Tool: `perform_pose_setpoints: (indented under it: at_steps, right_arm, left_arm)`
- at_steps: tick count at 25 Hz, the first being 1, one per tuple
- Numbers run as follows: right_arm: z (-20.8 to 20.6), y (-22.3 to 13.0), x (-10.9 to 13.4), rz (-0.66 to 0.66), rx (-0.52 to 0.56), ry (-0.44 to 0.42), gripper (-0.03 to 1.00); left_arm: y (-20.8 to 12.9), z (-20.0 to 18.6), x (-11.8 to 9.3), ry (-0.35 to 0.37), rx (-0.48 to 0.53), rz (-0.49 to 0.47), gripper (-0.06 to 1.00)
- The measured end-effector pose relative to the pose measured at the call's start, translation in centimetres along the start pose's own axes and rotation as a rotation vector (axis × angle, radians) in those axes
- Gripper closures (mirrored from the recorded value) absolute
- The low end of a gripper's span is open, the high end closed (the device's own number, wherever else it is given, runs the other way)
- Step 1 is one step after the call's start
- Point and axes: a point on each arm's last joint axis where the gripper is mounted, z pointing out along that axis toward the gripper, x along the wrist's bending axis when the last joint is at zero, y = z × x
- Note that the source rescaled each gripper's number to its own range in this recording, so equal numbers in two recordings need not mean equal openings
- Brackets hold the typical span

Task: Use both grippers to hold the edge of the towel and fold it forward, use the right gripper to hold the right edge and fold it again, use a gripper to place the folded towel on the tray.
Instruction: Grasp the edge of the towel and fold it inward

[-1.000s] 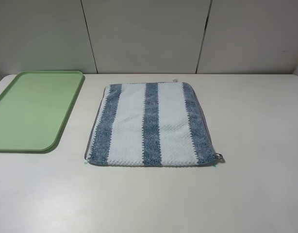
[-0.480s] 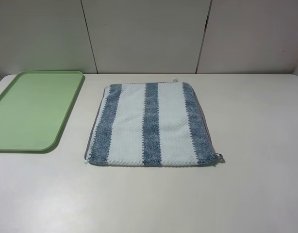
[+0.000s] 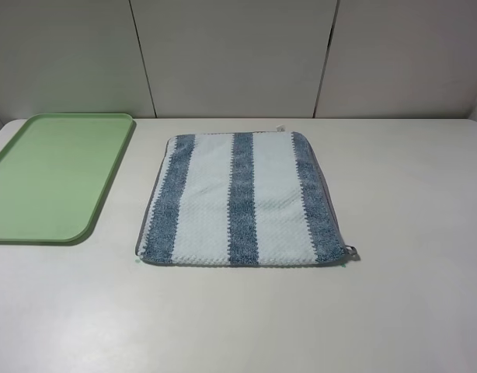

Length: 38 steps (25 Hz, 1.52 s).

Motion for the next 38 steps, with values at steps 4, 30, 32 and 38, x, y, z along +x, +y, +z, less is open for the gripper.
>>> perform_pose_setpoints:
  at_steps: [4,30,32,38]
  right_arm:
    - [0.0,0.0,0.0,0.000,0.000,0.000,-0.03]
    - [0.0,0.0,0.2,-0.009,-0.001,0.023,-0.03]
    - [0.0,0.0,0.2,-0.006,-0.001,0.027,-0.03]
    - [1.5,0.8,0.6,-0.049,0.101,0.065,-0.03]
  left_arm:
    - [0.0,0.0,0.0,0.000,0.000,0.000,-0.05]
    - [0.6,0.8,0.2,-0.007,0.069,0.031,-0.05]
    - [1.0,1.3,0.3,-0.014,0.112,0.059,-0.05]
    - [3.0,2.3,0.6,-0.034,0.192,0.159,-0.05]
